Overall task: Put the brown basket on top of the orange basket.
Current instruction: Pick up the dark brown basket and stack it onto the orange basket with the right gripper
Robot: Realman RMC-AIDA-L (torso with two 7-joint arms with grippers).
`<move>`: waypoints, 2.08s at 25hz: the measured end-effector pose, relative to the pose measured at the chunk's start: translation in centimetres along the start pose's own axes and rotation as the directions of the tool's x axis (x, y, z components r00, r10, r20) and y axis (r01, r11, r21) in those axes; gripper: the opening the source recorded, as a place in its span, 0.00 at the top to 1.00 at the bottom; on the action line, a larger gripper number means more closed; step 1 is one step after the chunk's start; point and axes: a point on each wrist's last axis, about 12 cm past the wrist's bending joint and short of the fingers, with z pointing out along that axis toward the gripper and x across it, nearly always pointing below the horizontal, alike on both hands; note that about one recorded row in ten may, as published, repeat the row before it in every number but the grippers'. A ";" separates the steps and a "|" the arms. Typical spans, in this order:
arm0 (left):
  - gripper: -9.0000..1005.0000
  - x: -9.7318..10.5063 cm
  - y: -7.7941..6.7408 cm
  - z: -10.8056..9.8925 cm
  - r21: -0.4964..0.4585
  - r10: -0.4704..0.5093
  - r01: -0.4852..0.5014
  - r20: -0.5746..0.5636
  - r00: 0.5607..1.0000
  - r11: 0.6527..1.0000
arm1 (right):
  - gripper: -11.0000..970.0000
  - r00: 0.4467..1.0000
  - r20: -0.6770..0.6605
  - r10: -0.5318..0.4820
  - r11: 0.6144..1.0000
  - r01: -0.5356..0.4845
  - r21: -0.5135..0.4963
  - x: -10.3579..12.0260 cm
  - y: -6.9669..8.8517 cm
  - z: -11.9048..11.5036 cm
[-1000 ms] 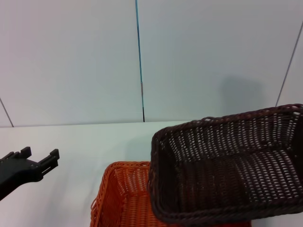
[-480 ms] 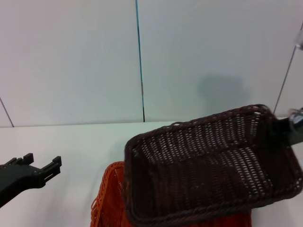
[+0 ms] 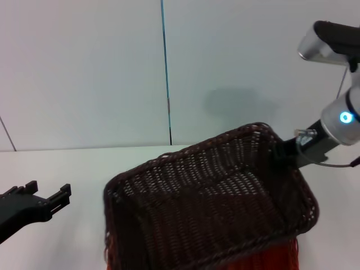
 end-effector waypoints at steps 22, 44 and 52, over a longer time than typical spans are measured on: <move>0.24 -0.1 0.1 -0.2 -0.006 0.022 -0.022 -0.008 1.000 1.000 | 0.86 0.990 0.092 0.111 0.992 -0.116 0.050 -3.9 3.3 4.1; 0.24 -0.1 0.5 -0.5 -0.018 0.019 -0.019 -0.007 1.000 1.000 | 0.86 0.992 0.089 0.088 0.995 -0.092 0.040 -3.9 3.1 5.0; 0.24 -0.2 0.5 -0.4 -0.013 0.022 -0.023 -0.005 1.000 1.000 | 0.86 0.998 0.048 0.050 0.999 -0.050 0.016 -2.0 2.2 3.7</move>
